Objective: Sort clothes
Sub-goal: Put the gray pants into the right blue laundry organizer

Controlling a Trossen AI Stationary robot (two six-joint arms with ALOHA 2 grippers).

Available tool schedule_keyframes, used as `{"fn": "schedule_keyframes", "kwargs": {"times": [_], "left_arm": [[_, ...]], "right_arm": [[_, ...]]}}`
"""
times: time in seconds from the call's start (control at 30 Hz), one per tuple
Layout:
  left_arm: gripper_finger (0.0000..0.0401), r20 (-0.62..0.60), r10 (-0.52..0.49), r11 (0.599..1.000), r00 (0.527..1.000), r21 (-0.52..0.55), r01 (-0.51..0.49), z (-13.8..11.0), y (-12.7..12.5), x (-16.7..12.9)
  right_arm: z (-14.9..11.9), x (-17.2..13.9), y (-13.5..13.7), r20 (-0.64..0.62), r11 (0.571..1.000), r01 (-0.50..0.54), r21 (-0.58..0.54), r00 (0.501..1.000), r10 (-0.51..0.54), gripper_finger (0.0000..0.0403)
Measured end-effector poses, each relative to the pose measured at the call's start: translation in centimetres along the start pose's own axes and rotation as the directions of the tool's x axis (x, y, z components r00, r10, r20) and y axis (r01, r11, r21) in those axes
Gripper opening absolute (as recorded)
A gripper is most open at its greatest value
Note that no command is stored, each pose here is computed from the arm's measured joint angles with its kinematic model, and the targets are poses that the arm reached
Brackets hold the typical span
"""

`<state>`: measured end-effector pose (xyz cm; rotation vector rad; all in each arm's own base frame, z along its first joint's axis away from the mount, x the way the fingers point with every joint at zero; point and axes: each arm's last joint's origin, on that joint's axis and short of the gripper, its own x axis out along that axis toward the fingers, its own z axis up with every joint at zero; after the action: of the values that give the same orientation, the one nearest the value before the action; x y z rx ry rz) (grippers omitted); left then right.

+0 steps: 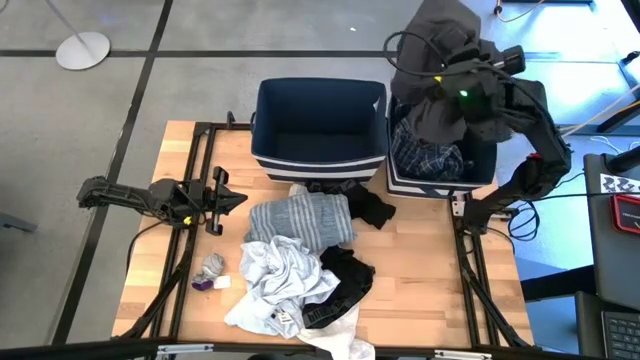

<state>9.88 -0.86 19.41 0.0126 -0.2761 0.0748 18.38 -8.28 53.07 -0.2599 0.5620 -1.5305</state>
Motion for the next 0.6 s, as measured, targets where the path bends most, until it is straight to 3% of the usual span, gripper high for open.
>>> {"fn": "schedule_keyframes", "kwargs": {"times": [0.37, 0.6], "left_arm": [[0.0004, 0.001, 0.000, 1.000, 1.000, -0.012, 0.000, 0.0, 0.0, 0.0], [0.0004, -0.007, 0.000, 1.000, 1.000, -0.014, 0.000, -0.1, 0.0, 0.0]], "right_arm": [[-3.5, 5.2, 3.2, -0.263, 0.998, -0.052, -0.035, 0.964, 0.041, 0.0053], [-7.7, 10.0, 5.4, -0.498, 0.995, -0.070, -0.070, 0.867, 0.026, 0.0053]]}}
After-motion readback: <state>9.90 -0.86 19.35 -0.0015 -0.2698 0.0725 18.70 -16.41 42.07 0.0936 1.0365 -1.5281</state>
